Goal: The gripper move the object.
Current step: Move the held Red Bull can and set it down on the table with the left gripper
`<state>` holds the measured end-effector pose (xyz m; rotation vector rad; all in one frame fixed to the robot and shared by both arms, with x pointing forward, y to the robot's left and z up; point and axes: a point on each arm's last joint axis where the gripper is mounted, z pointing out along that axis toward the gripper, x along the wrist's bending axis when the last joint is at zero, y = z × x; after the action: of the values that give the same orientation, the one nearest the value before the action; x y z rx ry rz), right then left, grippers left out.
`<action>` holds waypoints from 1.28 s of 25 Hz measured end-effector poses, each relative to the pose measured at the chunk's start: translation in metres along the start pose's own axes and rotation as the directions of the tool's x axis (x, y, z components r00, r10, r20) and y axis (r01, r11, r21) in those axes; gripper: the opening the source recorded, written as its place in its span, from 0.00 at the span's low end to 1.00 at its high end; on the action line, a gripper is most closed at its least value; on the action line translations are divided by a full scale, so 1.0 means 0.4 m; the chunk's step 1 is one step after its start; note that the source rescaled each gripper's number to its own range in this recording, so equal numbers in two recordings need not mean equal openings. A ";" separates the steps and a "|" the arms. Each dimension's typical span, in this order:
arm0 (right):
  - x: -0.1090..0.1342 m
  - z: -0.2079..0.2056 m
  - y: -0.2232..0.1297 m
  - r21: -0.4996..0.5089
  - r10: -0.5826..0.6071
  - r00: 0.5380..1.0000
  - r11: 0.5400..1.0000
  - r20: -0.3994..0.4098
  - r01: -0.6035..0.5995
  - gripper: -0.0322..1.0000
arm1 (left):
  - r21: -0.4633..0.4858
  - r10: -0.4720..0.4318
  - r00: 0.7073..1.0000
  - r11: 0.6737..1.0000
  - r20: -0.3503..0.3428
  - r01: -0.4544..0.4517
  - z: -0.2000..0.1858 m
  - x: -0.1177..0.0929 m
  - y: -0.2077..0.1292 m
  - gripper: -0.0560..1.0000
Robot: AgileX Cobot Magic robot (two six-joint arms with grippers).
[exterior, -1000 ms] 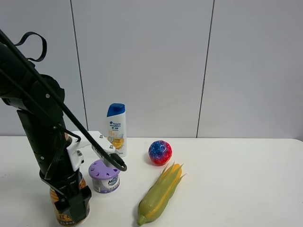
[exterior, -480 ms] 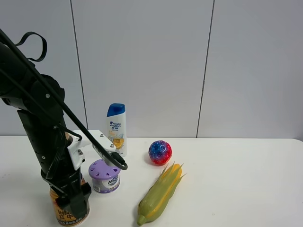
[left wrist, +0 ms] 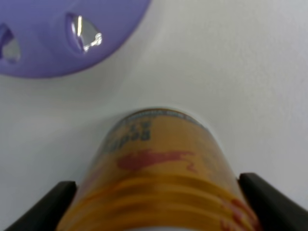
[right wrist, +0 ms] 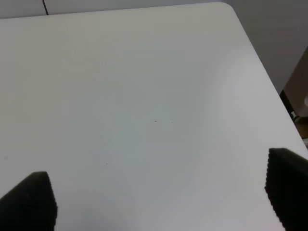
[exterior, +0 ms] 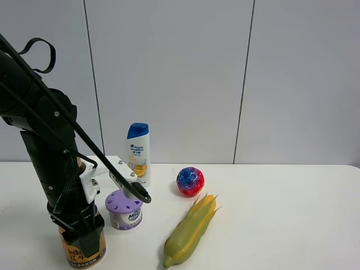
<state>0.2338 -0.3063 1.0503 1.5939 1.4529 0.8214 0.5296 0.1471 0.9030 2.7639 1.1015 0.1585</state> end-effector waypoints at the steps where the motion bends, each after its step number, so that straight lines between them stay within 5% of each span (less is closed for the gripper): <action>1: 0.000 0.000 0.000 0.000 0.000 1.000 1.000 0.000 0.000 1.00 | 0.000 0.000 1.000 1.000 0.000 0.000 0.000 0.000 0.000 0.06; 23: 0.000 0.000 0.000 0.000 0.000 1.000 1.000 0.000 0.000 1.00 | 0.009 0.000 1.000 1.000 0.004 0.000 -0.005 -0.001 -0.002 0.06; 32: 0.000 0.000 0.000 0.000 0.000 1.000 1.000 0.000 0.000 1.00 | -0.042 0.004 1.000 0.999 -0.012 -0.005 -0.110 -0.006 -0.007 0.06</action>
<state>0.2338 -0.3063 1.0503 1.5939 1.4529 0.8214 0.5189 0.1524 0.9456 2.7318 1.0819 0.1965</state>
